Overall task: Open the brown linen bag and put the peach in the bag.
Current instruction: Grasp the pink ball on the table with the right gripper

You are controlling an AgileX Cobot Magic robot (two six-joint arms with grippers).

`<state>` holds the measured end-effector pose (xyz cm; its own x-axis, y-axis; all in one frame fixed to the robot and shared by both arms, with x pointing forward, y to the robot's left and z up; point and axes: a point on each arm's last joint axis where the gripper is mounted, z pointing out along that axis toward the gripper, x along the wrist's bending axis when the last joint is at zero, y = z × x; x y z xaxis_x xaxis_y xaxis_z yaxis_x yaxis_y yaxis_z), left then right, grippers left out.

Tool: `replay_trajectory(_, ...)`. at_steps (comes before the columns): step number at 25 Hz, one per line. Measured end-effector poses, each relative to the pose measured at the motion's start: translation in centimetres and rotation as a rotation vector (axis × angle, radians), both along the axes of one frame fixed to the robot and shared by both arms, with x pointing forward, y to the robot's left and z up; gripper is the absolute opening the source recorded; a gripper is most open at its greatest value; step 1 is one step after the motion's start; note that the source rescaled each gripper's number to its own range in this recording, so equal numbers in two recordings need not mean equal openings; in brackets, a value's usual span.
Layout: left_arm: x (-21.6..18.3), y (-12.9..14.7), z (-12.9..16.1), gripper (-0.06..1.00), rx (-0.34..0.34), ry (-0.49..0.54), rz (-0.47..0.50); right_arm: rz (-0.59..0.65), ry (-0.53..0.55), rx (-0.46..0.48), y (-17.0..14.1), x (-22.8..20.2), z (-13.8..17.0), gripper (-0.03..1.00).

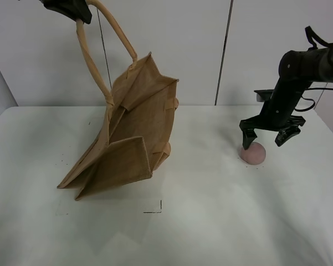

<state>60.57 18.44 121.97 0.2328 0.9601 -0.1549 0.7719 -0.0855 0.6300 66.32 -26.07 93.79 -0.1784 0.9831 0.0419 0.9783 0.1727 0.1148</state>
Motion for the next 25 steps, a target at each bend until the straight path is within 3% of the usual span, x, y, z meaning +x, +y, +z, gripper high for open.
replay_trajectory(9,0.0,0.0,0.0,0.0,0.0,0.0,0.0,-0.009,-0.063,-0.015,0.9,0.6,-0.4,1.0)
replay_trajectory(20,0.0,0.0,0.0,0.0,0.001,0.0,-0.001,-0.018,0.002,-0.028,0.3,1.1,-4.6,1.0)
replay_trajectory(25,0.0,0.0,0.0,0.0,0.001,0.0,-0.001,-0.021,-0.018,-0.023,0.4,1.3,-4.9,0.96)
